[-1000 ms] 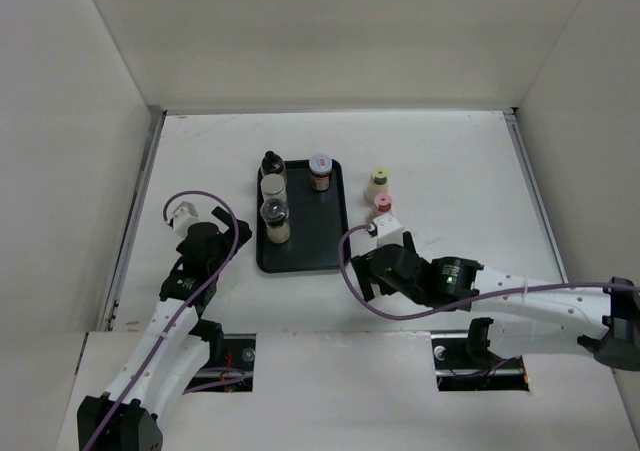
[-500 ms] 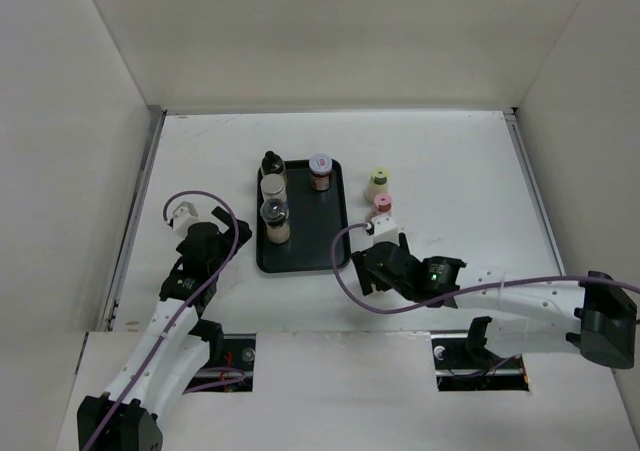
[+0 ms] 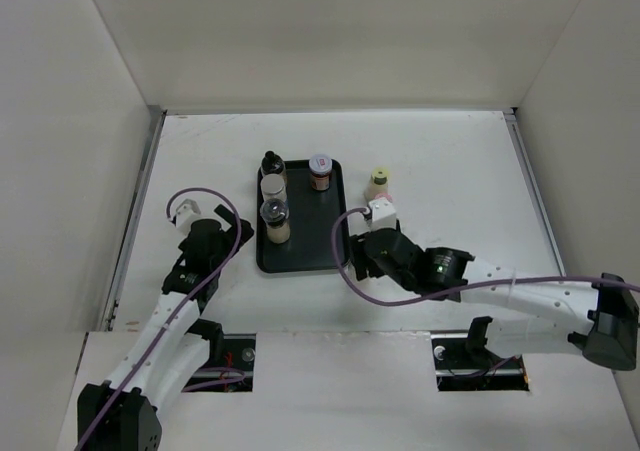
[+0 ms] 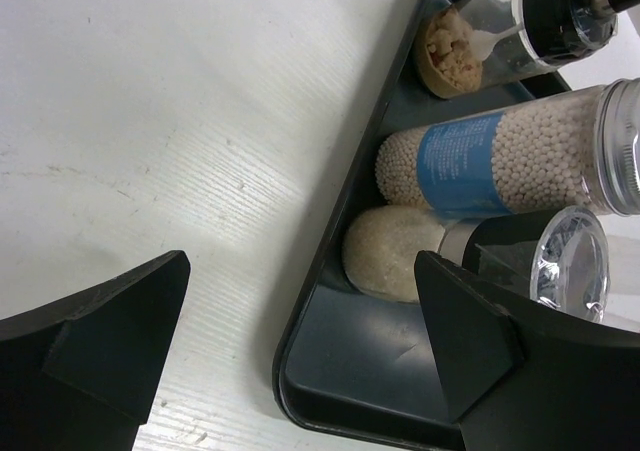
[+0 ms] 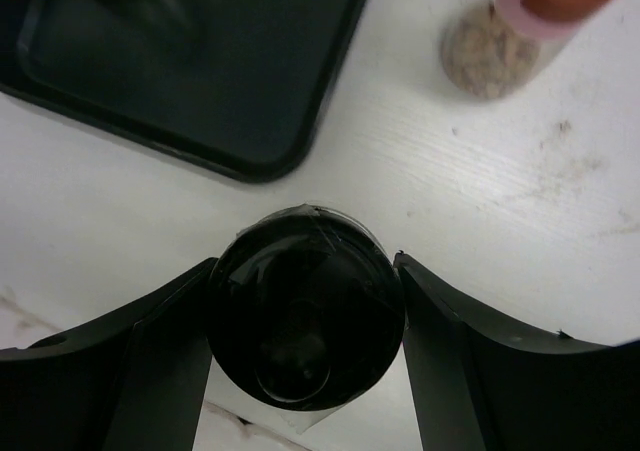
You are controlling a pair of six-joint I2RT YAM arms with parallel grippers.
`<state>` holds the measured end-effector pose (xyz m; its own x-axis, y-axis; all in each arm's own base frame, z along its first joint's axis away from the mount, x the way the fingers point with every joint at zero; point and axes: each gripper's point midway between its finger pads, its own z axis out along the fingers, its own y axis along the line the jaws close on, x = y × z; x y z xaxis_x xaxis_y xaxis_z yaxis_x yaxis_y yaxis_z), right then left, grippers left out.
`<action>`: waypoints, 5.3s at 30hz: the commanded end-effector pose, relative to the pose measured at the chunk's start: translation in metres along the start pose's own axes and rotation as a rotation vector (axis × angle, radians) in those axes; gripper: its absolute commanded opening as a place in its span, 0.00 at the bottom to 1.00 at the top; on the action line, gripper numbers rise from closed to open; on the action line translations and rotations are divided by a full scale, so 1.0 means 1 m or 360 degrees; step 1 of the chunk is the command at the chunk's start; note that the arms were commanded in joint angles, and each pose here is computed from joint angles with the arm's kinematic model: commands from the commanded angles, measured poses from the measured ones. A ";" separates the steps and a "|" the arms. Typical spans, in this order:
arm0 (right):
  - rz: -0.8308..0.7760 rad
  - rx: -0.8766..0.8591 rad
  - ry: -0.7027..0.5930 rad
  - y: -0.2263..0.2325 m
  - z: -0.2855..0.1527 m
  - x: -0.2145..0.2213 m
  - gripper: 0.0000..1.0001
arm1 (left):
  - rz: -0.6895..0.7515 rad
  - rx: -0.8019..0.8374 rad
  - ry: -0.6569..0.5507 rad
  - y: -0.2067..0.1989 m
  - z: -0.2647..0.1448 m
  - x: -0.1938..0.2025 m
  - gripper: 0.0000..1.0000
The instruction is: Organize the condiment bottles
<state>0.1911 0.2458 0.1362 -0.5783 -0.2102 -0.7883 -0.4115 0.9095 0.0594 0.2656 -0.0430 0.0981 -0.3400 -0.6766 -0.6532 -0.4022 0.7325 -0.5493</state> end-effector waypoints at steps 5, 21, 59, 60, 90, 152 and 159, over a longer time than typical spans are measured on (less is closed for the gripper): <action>0.0141 -0.0217 -0.0419 0.070 0.008 -0.111 0.53 | -0.0039 0.0152 -0.0097 -0.034 -0.003 -0.023 1.00; 0.0080 -0.0326 -0.0427 0.172 0.101 -0.133 0.53 | -0.0028 0.0117 -0.0087 -0.021 -0.001 -0.016 1.00; 0.0331 -0.0060 -0.0553 0.019 0.041 -0.128 0.64 | -0.0076 0.0085 -0.0158 -0.020 -0.004 -0.036 1.00; 0.0345 0.0013 -0.0564 -0.002 0.042 -0.128 0.46 | -0.0080 0.0081 -0.0166 -0.018 -0.003 -0.037 1.00; 0.0282 0.0524 -0.0370 -0.099 0.079 -0.128 0.46 | 0.0033 0.0178 -0.0186 -0.026 0.015 -0.019 1.00; 0.0326 0.0505 -0.0473 -0.148 0.131 -0.145 0.90 | 0.0032 0.0025 -0.0160 -0.014 0.026 -0.020 1.00; 0.0329 0.0437 -0.0469 -0.138 0.156 -0.156 0.81 | 0.0042 0.0015 -0.0141 -0.011 0.026 -0.016 1.00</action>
<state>0.4240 0.1899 0.1224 -0.4737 0.0123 -0.8806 -0.0527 0.9977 0.0422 0.2874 -0.0368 0.0791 -0.3194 -0.6411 -0.6978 -0.4130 0.7570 -0.5064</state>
